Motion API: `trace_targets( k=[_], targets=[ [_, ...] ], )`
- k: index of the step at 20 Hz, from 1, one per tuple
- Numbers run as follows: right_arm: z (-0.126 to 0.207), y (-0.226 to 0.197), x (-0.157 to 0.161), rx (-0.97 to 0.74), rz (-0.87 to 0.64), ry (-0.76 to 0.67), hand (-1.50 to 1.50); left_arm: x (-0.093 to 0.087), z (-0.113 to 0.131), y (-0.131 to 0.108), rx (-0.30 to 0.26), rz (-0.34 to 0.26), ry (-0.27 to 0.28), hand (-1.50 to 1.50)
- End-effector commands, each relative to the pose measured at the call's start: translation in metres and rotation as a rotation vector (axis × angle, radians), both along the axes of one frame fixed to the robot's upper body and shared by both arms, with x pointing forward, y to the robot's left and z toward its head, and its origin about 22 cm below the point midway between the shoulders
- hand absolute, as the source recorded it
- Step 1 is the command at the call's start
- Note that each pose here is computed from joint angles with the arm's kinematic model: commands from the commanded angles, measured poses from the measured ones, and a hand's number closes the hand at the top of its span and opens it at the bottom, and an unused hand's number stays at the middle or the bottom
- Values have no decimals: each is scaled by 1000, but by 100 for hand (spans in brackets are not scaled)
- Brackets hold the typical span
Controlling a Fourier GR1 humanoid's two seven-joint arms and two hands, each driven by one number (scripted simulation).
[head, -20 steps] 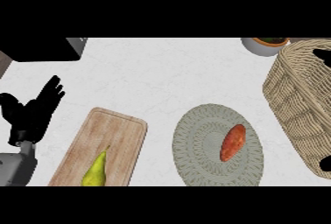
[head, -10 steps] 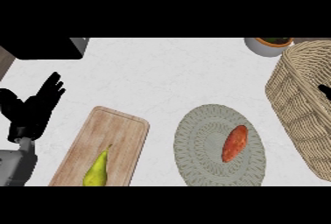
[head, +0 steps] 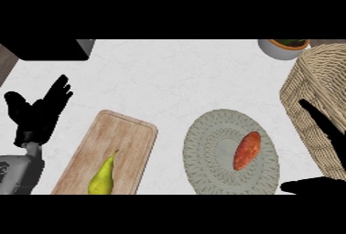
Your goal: Pick the sweet potato from the placemat and place it in the basket
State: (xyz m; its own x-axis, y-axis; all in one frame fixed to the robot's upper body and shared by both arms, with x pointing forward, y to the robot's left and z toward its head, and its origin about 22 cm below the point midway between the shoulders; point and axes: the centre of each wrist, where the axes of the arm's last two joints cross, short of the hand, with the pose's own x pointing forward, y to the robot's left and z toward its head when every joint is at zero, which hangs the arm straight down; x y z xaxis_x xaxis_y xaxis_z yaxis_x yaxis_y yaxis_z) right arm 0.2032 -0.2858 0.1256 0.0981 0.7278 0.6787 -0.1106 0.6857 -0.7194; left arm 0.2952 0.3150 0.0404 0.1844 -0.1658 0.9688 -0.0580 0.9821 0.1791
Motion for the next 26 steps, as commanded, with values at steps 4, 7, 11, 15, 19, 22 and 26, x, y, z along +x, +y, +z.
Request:
trace_targets(
  k=[4, 7, 11, 15, 19, 22, 26],
  targets=[
    [-56, 33, 26, 106, -13, -53, -150, -2, 5, 1, 8, 1, -2, 0],
    [-69, 44, 29, 30, -10, 8, -150, 1, 2, 12, 5, -1, -8, 0],
    [-95, 17, 37, 1, 4, 91, -150, -8, -6, -7, 0, 4, 11, 0],
    [-107, 16, 17, -25, 0, 133, -150, -13, 0, 9, -8, -4, 3, 0],
    [-80, 26, 55, -17, 19, 125, -150, 0, 6, 1, 5, 2, 7, 0],
    [-95, 7, 25, -30, 27, 118, -150, -8, -9, 2, 1, 5, 6, 0],
    [-104, 5, 19, 23, 48, 108, -150, 10, -2, -7, -3, 20, 11, 0]
  ],
)
